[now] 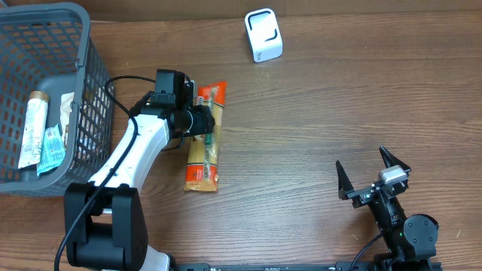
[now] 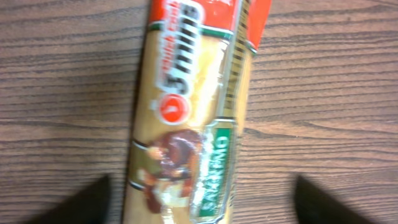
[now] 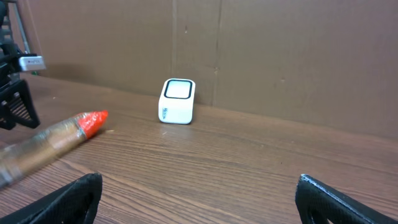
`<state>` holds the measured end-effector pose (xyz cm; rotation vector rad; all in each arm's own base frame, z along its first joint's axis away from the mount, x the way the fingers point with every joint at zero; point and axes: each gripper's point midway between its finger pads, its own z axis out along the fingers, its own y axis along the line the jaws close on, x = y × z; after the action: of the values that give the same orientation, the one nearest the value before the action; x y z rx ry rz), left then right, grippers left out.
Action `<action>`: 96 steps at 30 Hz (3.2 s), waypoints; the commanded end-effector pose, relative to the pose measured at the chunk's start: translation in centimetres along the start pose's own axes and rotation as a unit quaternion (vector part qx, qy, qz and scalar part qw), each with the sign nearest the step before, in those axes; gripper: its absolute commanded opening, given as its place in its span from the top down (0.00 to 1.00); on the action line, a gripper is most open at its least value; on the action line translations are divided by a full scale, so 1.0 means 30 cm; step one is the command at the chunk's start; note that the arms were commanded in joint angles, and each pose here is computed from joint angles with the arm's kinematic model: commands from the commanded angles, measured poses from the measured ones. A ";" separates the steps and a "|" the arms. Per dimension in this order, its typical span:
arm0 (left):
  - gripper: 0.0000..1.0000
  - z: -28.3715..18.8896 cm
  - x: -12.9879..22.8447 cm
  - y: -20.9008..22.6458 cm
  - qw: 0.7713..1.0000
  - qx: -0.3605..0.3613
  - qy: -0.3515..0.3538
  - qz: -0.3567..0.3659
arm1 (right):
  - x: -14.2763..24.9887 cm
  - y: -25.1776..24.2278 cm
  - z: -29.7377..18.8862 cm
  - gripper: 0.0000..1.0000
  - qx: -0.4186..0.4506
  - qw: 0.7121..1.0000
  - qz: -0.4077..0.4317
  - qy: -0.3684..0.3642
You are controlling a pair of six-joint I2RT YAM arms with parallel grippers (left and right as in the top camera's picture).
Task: Scan the item barcode
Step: 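Lift pasta pack out and place it on table center with left gripper, then reach left gripper into basket and grasp brown Pantree bag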
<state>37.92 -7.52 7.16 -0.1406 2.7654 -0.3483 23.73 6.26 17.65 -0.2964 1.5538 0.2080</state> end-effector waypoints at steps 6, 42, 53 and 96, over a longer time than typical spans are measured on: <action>0.00 -0.268 -0.207 0.008 0.994 -0.028 -0.101 0.010 | 0.005 -0.007 0.000 0.00 0.006 1.000 0.002 -0.002; 0.00 -0.417 -0.274 1.055 0.976 -0.104 -0.113 -0.152 | 0.005 -0.007 0.000 0.00 0.006 1.000 0.002 -0.002; 0.00 -0.180 -0.178 1.086 0.990 -0.064 -0.031 -0.122 | 0.005 -0.007 0.000 0.00 0.006 1.000 0.002 -0.002; 0.96 -0.417 -0.411 1.061 0.983 -0.066 -0.053 -0.163 | 0.005 -0.007 0.000 0.00 0.006 1.000 0.002 -0.002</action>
<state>41.38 26.71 7.37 -0.6056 2.7962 -0.3133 23.73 6.26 17.66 -0.2964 1.5534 0.2086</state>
